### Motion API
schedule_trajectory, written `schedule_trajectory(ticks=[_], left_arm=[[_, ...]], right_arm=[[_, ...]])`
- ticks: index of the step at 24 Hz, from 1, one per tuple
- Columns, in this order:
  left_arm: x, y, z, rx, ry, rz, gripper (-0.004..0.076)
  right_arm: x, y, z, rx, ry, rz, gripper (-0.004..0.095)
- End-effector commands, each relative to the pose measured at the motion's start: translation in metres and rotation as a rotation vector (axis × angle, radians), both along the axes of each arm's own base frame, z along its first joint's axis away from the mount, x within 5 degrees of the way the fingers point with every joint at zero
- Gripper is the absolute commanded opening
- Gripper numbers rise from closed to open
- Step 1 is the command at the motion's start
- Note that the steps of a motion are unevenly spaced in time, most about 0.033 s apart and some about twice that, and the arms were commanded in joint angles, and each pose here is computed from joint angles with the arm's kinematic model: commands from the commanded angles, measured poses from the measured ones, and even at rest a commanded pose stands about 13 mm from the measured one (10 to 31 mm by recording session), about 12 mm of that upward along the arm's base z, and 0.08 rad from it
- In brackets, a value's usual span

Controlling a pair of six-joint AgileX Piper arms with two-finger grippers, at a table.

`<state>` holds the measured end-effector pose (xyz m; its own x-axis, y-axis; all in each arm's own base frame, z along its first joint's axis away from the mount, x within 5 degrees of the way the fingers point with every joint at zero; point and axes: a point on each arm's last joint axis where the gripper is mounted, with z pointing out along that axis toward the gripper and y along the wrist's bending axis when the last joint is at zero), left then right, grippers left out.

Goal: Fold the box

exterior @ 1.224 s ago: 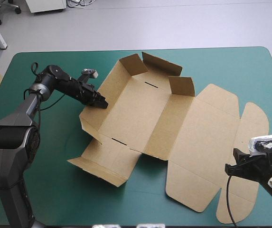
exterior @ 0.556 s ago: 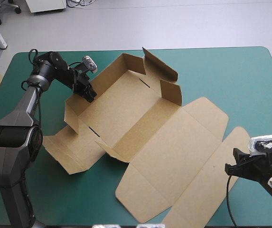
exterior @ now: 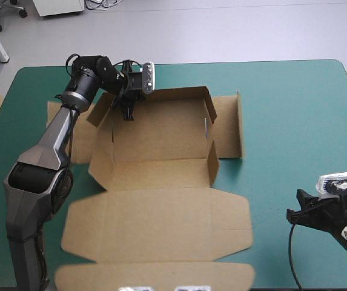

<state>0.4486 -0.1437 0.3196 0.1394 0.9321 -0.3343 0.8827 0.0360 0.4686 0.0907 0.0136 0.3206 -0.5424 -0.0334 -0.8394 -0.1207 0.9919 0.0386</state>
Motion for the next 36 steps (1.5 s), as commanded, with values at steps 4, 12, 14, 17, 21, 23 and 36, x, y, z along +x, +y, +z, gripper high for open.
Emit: schedule_trajectory(ticks=[4,12,14,17,21,23,36], left_arm=[[-0.019,0.000,0.074,-0.052,-0.217,-0.052,0.0012],[-0.042,0.007,0.092,-0.101,-0.099,0.077,-0.0010],[-0.051,-0.002,0.089,-0.093,-0.050,0.112,-0.0010],[-0.071,-0.025,0.088,0.003,-0.106,0.089,-0.0010],[-0.106,-0.050,0.088,0.006,-0.179,0.113,-0.0010],[-0.129,-0.057,0.092,-0.039,-0.241,0.147,-0.0010],[-0.225,-0.067,0.054,-0.041,-0.396,0.166,-0.0010]], right_arm=[[0.003,0.000,0.015,0.003,-0.090,0.002,0.0496],[0.003,0.000,0.015,0.004,-0.092,0.002,0.0496],[0.003,0.000,0.015,0.000,-0.093,0.002,0.0496],[0.003,0.000,0.015,0.000,-0.093,0.002,0.0496],[0.003,0.000,0.014,-0.002,-0.078,0.001,0.0496],[0.003,0.000,0.015,-0.002,-0.079,0.001,0.0496],[0.033,-0.004,0.059,-0.059,0.007,-0.089,0.0496]])
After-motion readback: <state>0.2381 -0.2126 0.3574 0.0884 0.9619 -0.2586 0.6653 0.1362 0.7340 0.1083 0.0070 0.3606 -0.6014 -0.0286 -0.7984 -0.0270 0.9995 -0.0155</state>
